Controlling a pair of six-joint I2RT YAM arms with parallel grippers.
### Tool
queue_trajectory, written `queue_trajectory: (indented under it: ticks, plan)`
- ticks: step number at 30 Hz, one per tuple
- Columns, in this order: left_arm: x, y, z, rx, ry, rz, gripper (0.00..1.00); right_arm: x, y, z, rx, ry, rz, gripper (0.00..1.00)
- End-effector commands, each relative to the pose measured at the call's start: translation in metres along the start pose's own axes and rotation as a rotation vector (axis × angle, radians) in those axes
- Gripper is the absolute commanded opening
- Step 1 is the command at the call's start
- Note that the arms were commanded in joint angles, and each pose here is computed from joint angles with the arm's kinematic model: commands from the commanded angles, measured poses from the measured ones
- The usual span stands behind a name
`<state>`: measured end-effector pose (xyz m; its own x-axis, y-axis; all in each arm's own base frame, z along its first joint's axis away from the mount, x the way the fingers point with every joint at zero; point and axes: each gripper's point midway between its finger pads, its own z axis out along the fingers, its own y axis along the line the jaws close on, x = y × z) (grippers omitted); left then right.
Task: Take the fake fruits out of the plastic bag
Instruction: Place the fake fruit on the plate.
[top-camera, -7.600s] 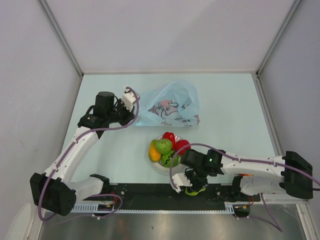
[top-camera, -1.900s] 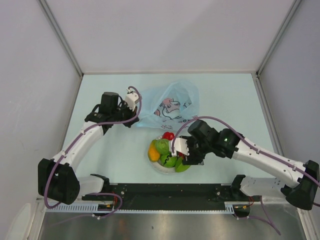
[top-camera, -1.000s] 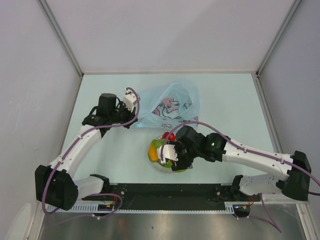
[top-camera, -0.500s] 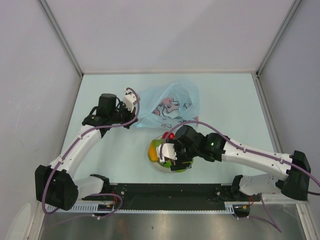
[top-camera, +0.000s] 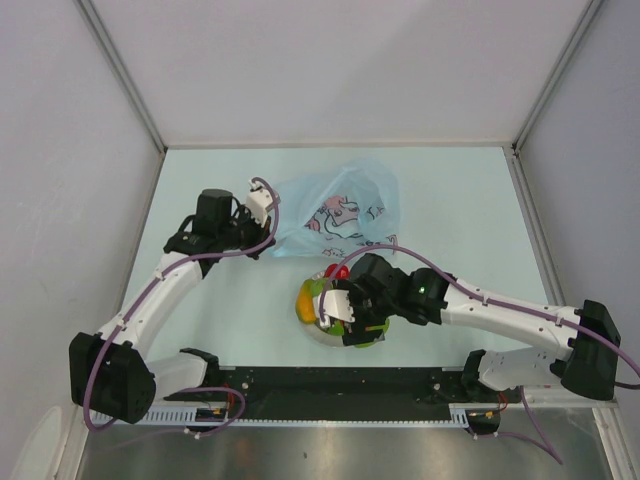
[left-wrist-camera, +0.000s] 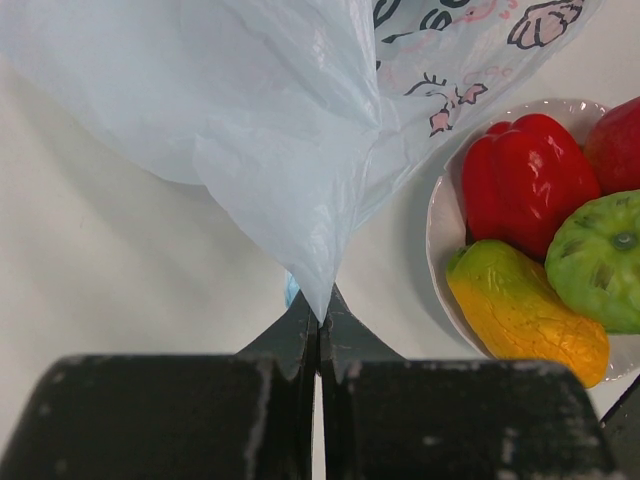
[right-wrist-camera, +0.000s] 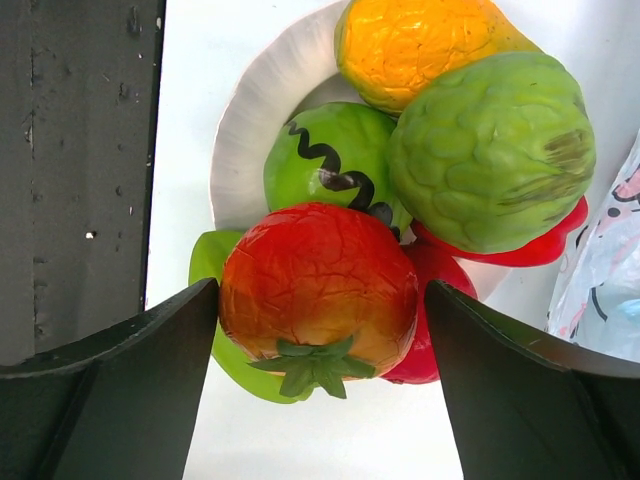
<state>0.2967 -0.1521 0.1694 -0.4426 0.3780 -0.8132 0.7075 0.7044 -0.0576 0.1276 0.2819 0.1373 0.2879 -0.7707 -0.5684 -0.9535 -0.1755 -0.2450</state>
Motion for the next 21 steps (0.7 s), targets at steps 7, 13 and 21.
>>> queue_trajectory:
  ticks: [7,13,21]
  plan:
    - [-0.01,0.0,-0.004,0.005,-0.036,0.019,0.0,-0.006,-0.01,0.0,0.054,-0.021,0.004,1.0]
    - [-0.011,0.001,-0.004,0.002,-0.035,0.022,0.0,-0.004,-0.005,-0.013,0.05,-0.022,-0.015,1.0]
    - [-0.006,0.001,-0.001,0.006,-0.025,0.015,0.0,0.003,0.005,-0.02,0.012,-0.01,-0.022,1.0]
